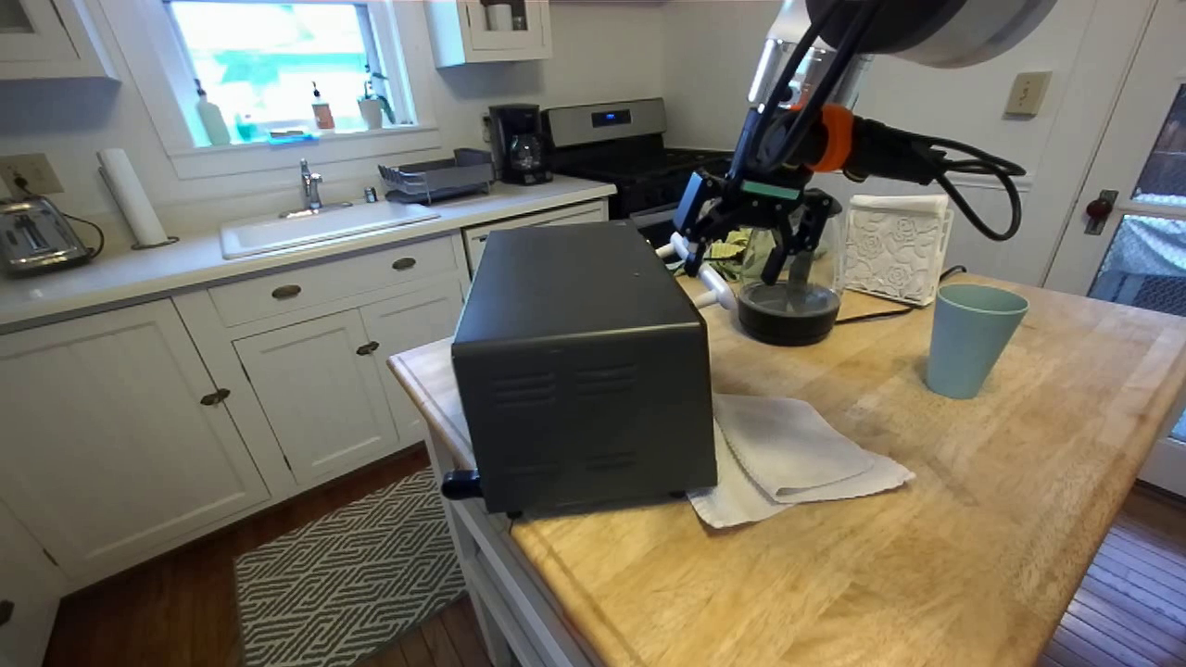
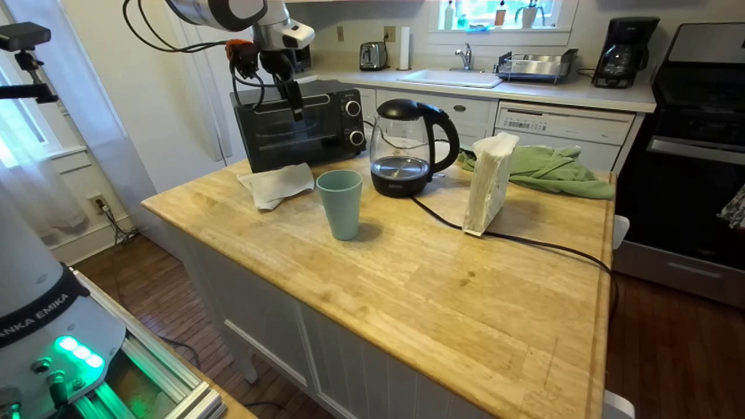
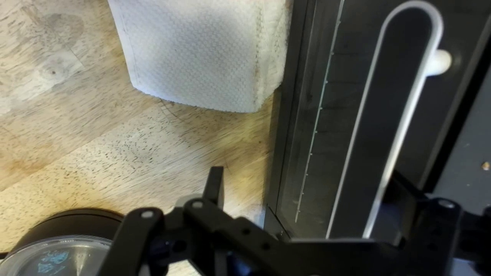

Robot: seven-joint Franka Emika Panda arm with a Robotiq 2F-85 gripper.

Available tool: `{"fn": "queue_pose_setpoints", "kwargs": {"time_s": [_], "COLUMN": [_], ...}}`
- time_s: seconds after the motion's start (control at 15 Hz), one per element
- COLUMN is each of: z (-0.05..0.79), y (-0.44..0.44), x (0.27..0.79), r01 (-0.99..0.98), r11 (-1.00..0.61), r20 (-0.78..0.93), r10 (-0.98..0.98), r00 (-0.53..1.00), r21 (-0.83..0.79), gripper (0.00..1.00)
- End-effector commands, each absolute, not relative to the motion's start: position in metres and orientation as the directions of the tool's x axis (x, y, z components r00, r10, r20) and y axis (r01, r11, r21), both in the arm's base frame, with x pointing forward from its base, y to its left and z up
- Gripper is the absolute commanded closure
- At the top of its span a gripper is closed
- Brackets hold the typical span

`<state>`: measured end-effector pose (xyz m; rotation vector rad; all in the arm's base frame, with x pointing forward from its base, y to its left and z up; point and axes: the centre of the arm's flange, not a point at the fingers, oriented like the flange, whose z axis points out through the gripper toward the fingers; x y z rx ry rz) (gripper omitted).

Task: Open the toaster oven door

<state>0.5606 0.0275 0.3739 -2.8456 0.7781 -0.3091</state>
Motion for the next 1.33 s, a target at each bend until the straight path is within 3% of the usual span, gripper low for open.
{"fn": "queue_pose_setpoints", "kwargs": {"time_s": [0.0,0.8,1.27], "z": [0.378,0.36,0.328], "y": [0.013,-0.045,-0.092], "x": [0.565,0.538,0.509], "r01": [-0.516,-0.639,-0.604], "r11": [-0.827,-0.729,-0.706], "r20": [0.145,0.022,-0.066], "r10": [-0.551,-0.663,-0.628], "r00": [0.822,0.748,0.775], "r21": [-0.222,-0.245,-0.371], "gripper": [0.0,0.0,0.0]}}
